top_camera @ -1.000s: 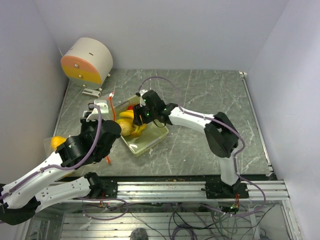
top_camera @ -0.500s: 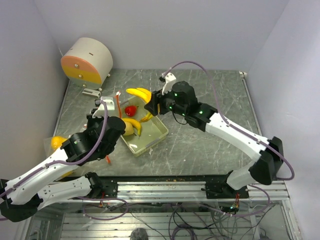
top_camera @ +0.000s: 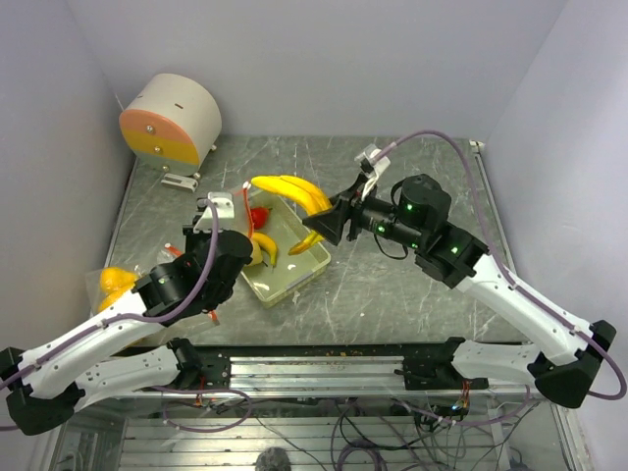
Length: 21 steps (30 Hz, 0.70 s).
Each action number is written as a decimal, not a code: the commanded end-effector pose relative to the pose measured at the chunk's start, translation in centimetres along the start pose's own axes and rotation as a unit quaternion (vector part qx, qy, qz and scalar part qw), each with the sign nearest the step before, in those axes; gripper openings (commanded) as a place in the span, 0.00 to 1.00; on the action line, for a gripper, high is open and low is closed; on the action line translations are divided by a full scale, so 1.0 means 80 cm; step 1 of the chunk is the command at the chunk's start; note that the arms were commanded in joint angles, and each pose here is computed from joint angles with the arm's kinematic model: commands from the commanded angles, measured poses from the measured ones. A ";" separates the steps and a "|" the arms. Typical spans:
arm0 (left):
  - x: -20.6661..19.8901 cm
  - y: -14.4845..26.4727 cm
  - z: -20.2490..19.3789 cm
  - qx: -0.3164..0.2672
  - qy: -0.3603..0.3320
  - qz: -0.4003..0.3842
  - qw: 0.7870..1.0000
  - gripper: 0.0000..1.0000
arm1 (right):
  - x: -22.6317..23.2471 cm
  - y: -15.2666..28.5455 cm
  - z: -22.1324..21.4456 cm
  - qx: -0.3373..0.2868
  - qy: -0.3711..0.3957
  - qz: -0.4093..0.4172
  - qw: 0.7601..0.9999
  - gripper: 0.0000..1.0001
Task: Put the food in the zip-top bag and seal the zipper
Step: Place the fake fruit in the zipper food storage bag.
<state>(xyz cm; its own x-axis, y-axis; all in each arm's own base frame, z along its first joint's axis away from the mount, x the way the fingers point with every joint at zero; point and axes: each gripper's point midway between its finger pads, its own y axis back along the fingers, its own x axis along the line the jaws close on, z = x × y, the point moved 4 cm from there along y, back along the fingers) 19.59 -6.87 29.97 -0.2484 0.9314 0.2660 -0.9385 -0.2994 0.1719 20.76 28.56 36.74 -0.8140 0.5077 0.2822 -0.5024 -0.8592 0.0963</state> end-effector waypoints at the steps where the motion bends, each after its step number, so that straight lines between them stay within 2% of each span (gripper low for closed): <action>1: -0.020 -0.006 -0.002 -0.003 0.033 -0.008 0.999 0.07 | 0.022 0.008 -0.006 0.003 0.001 0.067 0.998 0.16; 10: -0.036 -0.011 -0.004 -0.003 0.045 -0.011 0.999 0.07 | 0.029 -0.009 -0.047 0.027 -0.060 0.110 0.992 0.15; 16: -0.032 -0.009 0.001 -0.012 0.063 -0.019 0.998 0.07 | 0.017 -0.029 -0.072 0.048 -0.074 0.095 0.992 0.13; 21: -0.032 -0.006 0.006 -0.020 0.076 -0.040 0.996 0.07 | -0.004 -0.049 -0.094 0.071 -0.080 0.051 0.993 0.12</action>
<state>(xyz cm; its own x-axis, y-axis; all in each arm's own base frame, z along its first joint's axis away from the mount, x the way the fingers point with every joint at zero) 20.62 -8.83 28.92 -0.2291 0.9577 0.1744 -0.9518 -0.2579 0.1662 19.68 31.64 29.58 -0.8124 0.3722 0.4489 -0.3213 -0.9281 0.1882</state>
